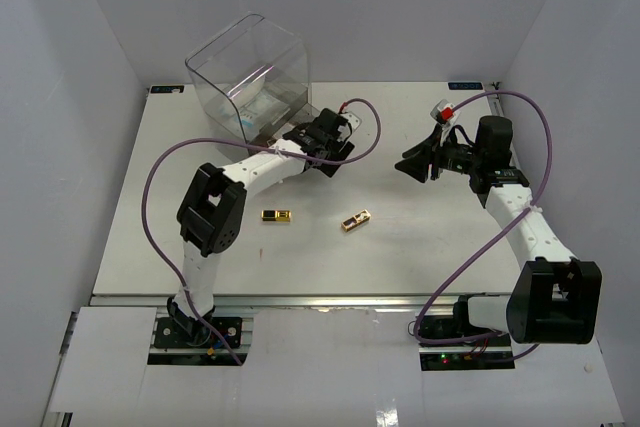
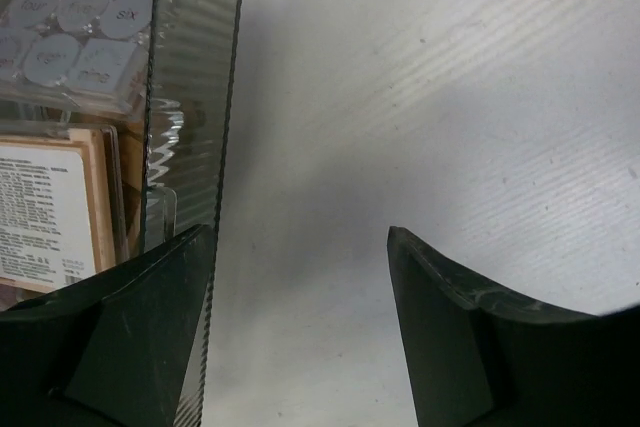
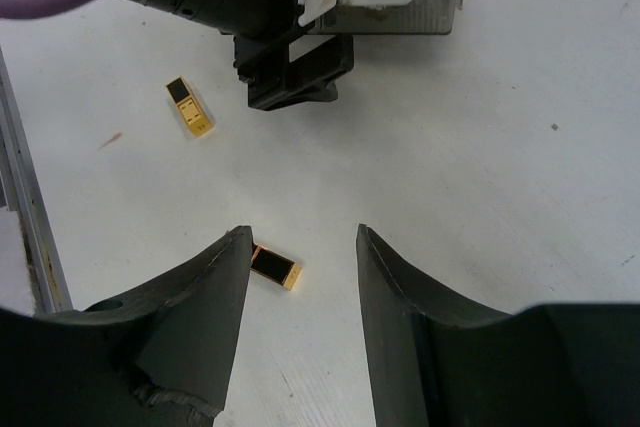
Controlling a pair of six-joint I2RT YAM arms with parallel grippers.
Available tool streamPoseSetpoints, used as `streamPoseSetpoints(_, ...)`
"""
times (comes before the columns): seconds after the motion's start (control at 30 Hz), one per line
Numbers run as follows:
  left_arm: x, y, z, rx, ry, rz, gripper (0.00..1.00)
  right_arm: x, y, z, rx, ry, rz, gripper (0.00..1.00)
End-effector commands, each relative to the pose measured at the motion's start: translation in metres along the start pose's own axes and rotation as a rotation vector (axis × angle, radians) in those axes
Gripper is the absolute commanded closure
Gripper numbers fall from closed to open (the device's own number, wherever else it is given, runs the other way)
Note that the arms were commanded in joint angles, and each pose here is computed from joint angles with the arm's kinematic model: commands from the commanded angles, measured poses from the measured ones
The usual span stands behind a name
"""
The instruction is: Organize the makeup
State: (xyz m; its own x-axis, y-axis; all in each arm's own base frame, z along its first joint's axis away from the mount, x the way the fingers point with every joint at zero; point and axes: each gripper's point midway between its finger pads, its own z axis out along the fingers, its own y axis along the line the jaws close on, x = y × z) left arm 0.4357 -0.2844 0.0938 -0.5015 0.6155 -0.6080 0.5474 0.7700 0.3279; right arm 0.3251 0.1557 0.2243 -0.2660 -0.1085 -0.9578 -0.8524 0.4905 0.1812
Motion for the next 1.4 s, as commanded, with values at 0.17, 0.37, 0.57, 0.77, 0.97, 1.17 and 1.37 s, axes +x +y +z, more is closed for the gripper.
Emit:
streamPoseSetpoints(0.17,-0.021,0.064,0.003,-0.190,-0.023,-0.039,0.05,-0.001,-0.002,0.002,-0.014,-0.015,-0.012,0.48)
streamPoseSetpoints(0.37,-0.020,0.085,0.011,-0.230,-0.010,-0.055,0.02,0.000,-0.004,0.002,-0.010,-0.011,-0.007,0.48)
streamPoseSetpoints(0.57,-0.026,0.096,0.012,-0.256,-0.012,-0.059,0.02,0.001,-0.005,0.003,-0.009,-0.006,-0.002,0.48)
streamPoseSetpoints(0.77,-0.031,0.105,0.010,-0.280,-0.015,-0.055,0.02,0.002,-0.006,0.003,-0.004,-0.002,-0.001,0.47)
streamPoseSetpoints(0.97,-0.037,0.095,-0.001,-0.198,-0.040,-0.102,0.02,0.002,-0.008,0.003,0.002,0.000,-0.007,0.47)
streamPoseSetpoints(1.17,-0.075,0.042,-0.065,0.178,-0.223,-0.247,0.03,0.005,-0.008,0.006,-0.012,0.008,0.007,0.47)
streamPoseSetpoints(1.37,-0.065,0.015,-0.173,0.424,-0.450,-0.356,0.04,0.013,0.001,0.029,-0.063,0.073,0.029,0.42)
